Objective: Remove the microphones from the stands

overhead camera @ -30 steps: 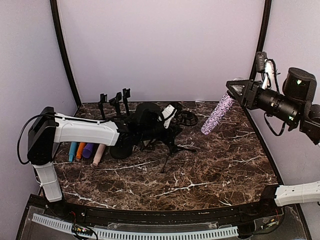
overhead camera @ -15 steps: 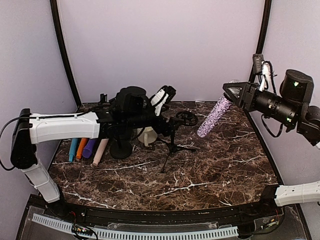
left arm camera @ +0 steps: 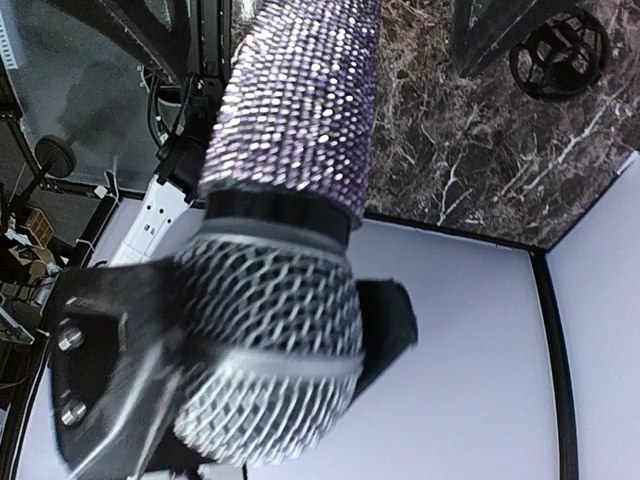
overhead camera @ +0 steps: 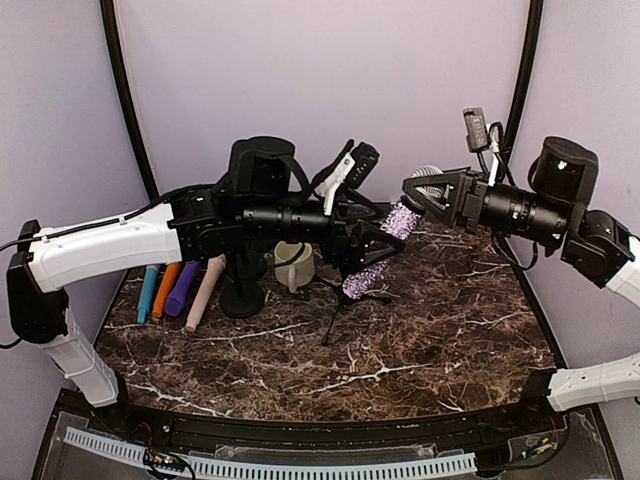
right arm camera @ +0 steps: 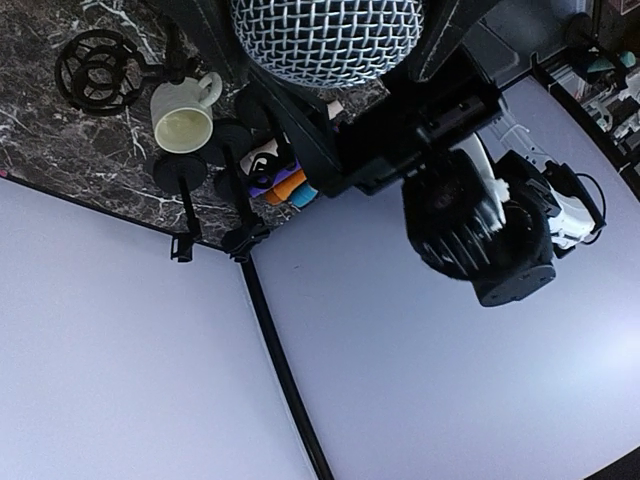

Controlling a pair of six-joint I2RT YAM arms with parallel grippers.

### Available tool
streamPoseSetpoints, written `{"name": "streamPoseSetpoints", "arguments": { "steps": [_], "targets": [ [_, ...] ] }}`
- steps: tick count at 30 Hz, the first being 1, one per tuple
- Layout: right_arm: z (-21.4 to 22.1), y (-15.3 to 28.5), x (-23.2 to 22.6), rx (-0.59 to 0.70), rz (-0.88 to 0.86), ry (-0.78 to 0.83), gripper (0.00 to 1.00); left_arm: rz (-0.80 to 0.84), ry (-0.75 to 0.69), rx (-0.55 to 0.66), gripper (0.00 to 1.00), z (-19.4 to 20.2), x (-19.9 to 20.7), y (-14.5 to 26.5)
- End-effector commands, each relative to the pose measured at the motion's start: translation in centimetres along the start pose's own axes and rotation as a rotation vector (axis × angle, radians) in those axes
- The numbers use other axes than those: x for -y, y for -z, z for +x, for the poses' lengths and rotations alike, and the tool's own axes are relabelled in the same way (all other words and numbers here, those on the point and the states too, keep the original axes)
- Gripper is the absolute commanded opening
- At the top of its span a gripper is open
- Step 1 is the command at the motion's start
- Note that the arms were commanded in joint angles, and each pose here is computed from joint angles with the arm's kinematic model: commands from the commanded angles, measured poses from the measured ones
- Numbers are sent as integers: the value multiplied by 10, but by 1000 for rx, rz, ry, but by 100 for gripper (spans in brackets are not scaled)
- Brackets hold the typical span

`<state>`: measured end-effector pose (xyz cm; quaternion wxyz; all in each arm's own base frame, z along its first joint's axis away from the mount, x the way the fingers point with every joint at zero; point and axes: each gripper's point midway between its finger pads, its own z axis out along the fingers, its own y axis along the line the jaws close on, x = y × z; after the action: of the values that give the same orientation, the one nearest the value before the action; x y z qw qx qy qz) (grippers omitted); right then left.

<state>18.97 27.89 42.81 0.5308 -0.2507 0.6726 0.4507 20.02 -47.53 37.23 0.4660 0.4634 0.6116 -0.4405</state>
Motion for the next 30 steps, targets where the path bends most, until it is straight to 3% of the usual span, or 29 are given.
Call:
{"name": "streamPoseSetpoints", "arguments": {
  "steps": [1,6,21,25,28,30],
  "targets": [
    [-28,7,-32,100,-149,15,16,59,65,-75,93,18,8,-9],
    [-22,6,-32,84,-158,11,16,92,82,-88,85,23,14,-14],
    [-11,2,-20,54,-100,18,21,62,69,-78,34,20,11,-8],
    [-13,5,-14,71,-68,14,41,36,70,-68,26,20,8,-5],
    [-16,8,-6,88,-19,6,73,-31,73,-48,19,17,-2,1],
    [-19,12,6,104,59,-6,86,-86,75,-46,17,16,-11,9]
  ]
}}
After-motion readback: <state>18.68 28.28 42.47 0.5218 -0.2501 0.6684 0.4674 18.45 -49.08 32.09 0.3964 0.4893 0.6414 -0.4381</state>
